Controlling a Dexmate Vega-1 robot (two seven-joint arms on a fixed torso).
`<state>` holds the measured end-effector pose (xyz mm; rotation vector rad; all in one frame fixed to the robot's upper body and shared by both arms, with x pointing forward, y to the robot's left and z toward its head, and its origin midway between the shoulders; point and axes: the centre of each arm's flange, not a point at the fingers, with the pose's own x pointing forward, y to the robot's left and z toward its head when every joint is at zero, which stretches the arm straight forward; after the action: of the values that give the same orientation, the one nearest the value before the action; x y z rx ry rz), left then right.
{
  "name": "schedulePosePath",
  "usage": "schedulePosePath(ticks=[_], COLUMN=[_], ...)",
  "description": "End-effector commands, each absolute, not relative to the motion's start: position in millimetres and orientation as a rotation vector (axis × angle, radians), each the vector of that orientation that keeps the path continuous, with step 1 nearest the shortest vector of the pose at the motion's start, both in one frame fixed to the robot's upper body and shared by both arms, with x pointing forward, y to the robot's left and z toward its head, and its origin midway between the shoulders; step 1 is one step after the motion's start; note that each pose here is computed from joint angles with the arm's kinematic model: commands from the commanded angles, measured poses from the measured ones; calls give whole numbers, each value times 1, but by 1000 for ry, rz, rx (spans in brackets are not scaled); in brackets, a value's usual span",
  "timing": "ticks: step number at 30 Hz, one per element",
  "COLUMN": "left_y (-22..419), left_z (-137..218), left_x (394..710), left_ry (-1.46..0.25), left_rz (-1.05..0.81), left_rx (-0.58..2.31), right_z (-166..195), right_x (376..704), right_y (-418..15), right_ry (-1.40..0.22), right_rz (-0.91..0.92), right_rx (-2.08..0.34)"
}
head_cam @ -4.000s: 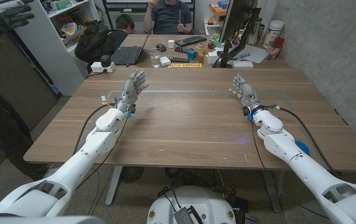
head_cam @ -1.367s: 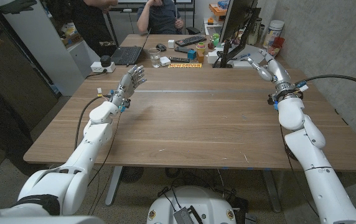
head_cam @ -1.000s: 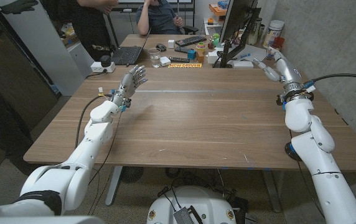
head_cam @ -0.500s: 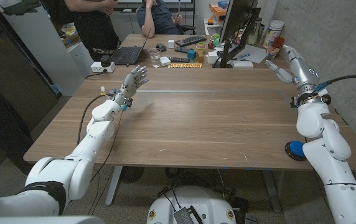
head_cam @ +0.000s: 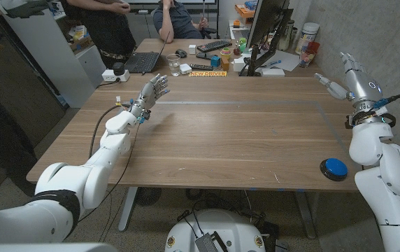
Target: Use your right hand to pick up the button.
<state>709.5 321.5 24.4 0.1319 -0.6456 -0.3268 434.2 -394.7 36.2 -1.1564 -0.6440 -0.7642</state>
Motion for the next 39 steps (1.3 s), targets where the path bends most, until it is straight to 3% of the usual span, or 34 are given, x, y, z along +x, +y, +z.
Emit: schedulePosePath(ticks=[1,24,39], left_y=[318,318,313], left_z=[23,28,29], left_x=[717,728,729], left_ry=[-620,-550,-542], left_rz=[-343,-324,-334], left_rx=[140,138,136], right_z=[26,-8,-20], right_x=[410,346,340], right_y=[-405,-414,-405], right_ry=[-553,-379,-310], right_rz=[-824,-949,-918], right_rx=[-1223,-1359,-1421])
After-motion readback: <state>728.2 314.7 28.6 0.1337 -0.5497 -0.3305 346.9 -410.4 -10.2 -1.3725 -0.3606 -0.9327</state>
